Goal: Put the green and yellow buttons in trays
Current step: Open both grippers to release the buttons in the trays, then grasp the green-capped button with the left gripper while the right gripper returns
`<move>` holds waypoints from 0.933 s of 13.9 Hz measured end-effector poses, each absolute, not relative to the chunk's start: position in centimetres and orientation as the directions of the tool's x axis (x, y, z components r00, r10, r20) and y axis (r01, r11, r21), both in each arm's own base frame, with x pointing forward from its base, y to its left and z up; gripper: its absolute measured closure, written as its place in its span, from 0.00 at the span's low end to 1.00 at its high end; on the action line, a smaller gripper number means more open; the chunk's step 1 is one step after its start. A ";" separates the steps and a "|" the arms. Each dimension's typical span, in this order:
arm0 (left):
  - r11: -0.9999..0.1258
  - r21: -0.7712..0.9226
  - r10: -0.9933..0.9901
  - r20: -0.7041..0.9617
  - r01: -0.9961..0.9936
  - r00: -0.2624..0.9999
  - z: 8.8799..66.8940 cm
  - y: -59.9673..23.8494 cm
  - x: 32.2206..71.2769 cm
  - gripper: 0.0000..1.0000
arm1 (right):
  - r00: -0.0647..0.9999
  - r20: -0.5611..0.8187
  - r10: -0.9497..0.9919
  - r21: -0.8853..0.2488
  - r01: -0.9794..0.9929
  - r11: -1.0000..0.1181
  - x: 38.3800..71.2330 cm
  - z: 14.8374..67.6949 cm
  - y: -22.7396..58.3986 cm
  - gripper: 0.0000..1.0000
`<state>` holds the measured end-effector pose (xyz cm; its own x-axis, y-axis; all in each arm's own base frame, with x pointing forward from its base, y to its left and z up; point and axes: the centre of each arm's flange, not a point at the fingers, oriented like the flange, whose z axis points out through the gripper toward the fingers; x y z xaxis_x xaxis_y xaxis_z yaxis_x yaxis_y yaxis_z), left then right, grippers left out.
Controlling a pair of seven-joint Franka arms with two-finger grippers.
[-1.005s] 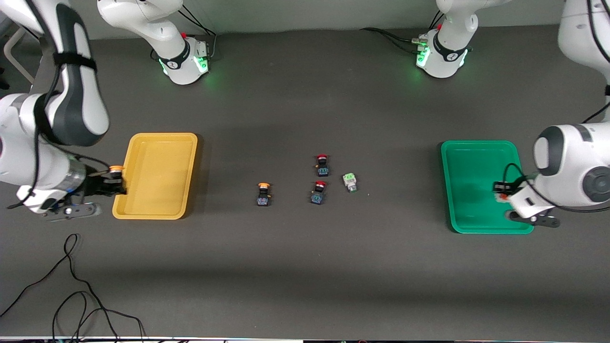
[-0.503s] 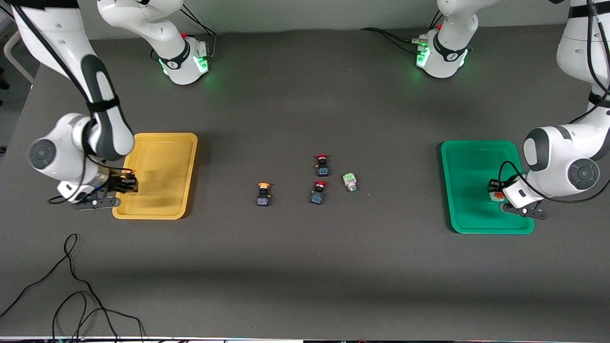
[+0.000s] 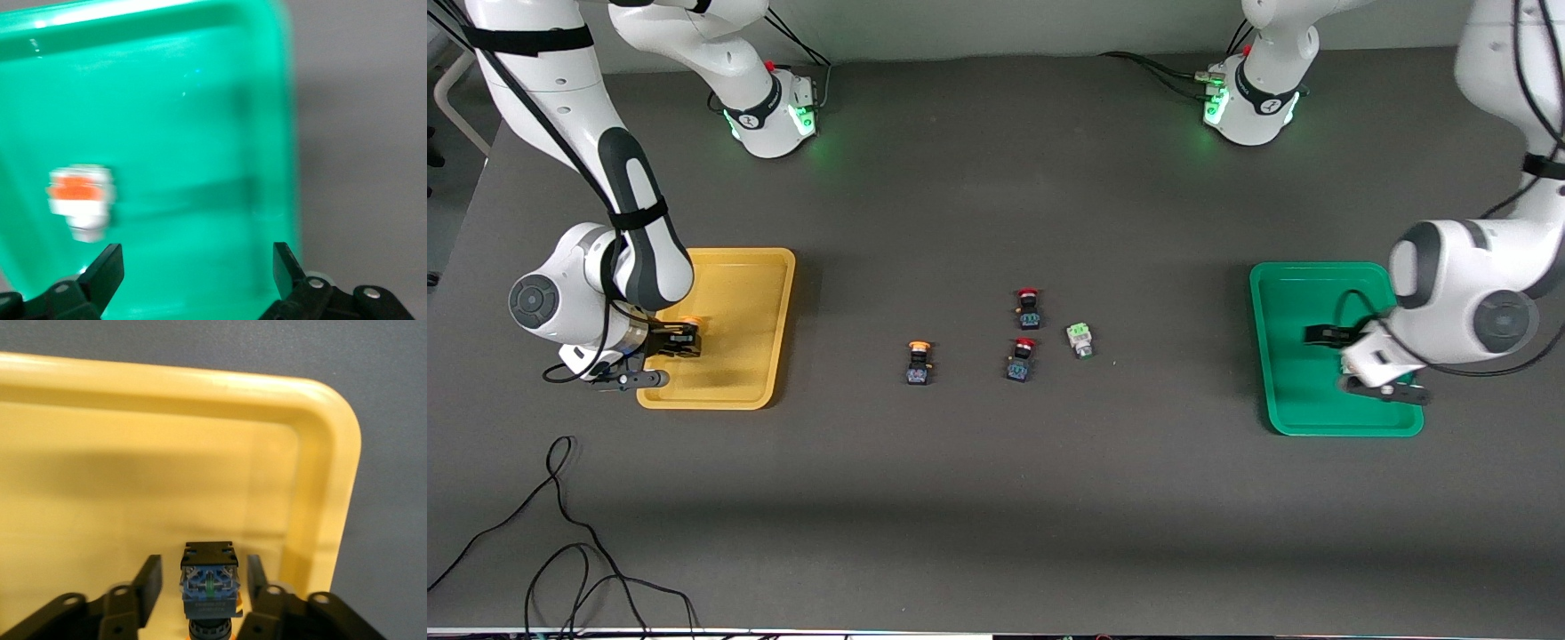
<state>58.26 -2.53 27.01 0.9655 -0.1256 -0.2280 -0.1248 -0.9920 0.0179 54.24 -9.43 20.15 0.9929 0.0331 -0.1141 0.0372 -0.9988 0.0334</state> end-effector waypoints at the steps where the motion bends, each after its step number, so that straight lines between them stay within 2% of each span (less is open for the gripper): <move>1: -0.995 0.002 -0.096 -0.231 -0.098 0.968 27.8 -6.5 58.1 0.00 | 0.992 -0.118 0.037 0.026 0.040 -0.999 54.7 20.7 -9.2 0.25; 3: -0.999 -0.021 -0.022 -0.222 -0.027 0.975 28.9 -13.5 57.6 0.00 | 0.991 -0.128 0.049 -0.001 0.050 -0.999 56.1 22.9 -8.4 0.05; 4: -1.000 -0.024 0.018 -0.218 0.013 0.976 29.1 -16.6 57.2 0.00 | 0.989 -0.134 0.057 -0.021 0.055 -0.998 57.0 24.7 -8.1 0.00; 9: -0.985 -0.020 0.171 -0.194 0.170 0.966 26.6 -30.5 55.3 0.00 | 0.990 -0.129 0.062 -0.090 0.050 -0.995 61.0 36.8 -6.2 0.00; 13: -0.969 0.038 0.234 -0.172 0.244 0.957 21.1 -35.6 54.0 0.01 | 0.993 -0.113 0.019 -0.065 0.011 -0.998 62.8 41.4 1.1 0.00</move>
